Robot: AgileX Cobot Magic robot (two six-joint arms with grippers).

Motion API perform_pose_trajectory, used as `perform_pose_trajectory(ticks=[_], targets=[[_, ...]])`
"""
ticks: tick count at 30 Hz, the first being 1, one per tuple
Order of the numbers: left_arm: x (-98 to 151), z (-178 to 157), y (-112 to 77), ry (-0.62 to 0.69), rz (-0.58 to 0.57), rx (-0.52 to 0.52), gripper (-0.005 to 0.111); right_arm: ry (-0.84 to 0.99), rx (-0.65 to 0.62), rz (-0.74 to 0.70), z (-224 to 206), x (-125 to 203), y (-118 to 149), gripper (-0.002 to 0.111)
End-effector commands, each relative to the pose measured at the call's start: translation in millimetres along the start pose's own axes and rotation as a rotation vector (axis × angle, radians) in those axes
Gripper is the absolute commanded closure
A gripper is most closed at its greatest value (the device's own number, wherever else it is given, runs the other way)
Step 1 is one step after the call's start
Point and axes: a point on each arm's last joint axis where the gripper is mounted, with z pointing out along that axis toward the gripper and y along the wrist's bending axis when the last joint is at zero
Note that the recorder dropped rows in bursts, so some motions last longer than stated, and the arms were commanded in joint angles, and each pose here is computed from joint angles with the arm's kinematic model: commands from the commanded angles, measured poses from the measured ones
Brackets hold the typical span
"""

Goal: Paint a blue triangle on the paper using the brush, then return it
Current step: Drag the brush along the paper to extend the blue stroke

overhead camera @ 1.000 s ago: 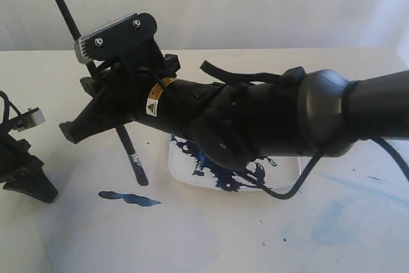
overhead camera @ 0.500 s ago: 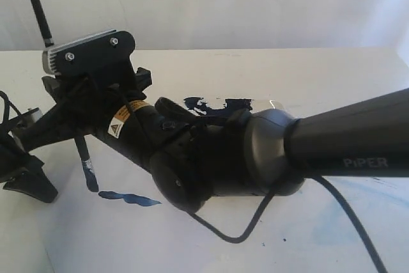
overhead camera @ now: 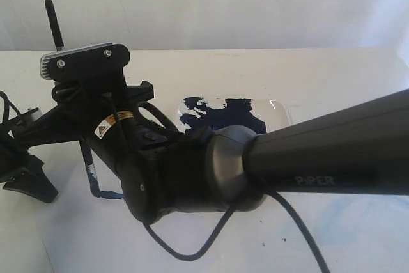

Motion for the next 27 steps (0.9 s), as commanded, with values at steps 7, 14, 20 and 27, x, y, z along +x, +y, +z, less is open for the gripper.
perform_pose_trajectory(ticks=[7,14,20,27], targets=[[4,4,0.9,0.030,-0.002,0.017,0.107,-0.022,0.016,-0.051,4,5,0,0.108],[4,4,0.9,0.030,-0.002,0.017,0.107,-0.015,0.015,-0.053,4,7,0,0.108],[4,4,0.8,0.028,-0.003,0.018,0.107,0.031,0.001,-0.051,4,11,1,0.108],[4,4,0.8,0.028,-0.003,0.018,0.107,0.047,0.035,-0.014,4,13,-2,0.108]])
